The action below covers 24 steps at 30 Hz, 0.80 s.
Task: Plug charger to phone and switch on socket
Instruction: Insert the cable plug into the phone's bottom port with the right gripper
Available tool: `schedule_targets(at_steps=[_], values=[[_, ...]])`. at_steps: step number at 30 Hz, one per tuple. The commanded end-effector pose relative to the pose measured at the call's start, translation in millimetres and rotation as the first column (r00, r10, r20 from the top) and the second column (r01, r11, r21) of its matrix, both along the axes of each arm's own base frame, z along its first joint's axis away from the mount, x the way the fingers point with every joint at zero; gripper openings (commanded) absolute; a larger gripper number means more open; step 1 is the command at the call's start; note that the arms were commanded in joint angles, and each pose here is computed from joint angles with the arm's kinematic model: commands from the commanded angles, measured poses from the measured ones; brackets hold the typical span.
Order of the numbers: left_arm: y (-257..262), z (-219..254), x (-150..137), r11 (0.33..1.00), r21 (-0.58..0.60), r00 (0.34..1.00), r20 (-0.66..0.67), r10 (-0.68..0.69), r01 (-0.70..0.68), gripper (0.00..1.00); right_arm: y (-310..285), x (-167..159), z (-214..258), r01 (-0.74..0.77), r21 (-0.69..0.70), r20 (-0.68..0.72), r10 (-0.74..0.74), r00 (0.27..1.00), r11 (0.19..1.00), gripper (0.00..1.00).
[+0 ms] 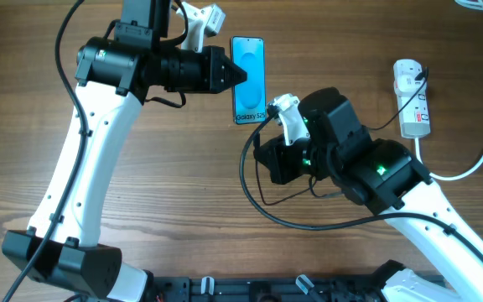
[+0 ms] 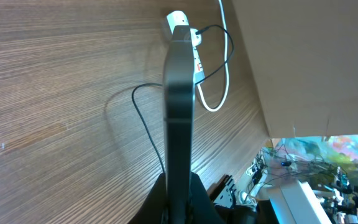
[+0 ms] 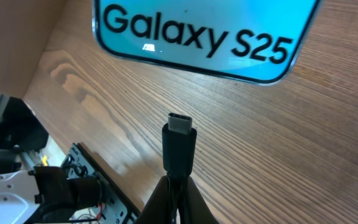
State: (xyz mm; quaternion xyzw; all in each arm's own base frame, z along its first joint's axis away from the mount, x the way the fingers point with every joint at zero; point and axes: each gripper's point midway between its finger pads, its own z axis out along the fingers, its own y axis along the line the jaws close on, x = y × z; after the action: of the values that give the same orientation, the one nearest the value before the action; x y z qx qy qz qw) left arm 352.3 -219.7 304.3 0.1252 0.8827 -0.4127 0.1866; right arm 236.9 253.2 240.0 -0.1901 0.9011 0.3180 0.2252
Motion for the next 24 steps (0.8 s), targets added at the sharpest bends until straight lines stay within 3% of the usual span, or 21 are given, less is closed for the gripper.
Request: schedule_targets(at_steps=[1,24], values=[[-14.1,31.2,-21.2,0.984,-0.11,0.987,0.083,-0.134,0.143,0.04,-1.1,2.9,4.6,0.022,0.0,0.016,-0.022,1.0,1.0,0.04],[-16.3,33.6,-27.2,0.975,-0.125,0.981,0.096,-0.171,0.182,0.04,5.2,6.3,10.6,0.039,0.045,0.006,-0.039,0.999,0.998,0.04]])
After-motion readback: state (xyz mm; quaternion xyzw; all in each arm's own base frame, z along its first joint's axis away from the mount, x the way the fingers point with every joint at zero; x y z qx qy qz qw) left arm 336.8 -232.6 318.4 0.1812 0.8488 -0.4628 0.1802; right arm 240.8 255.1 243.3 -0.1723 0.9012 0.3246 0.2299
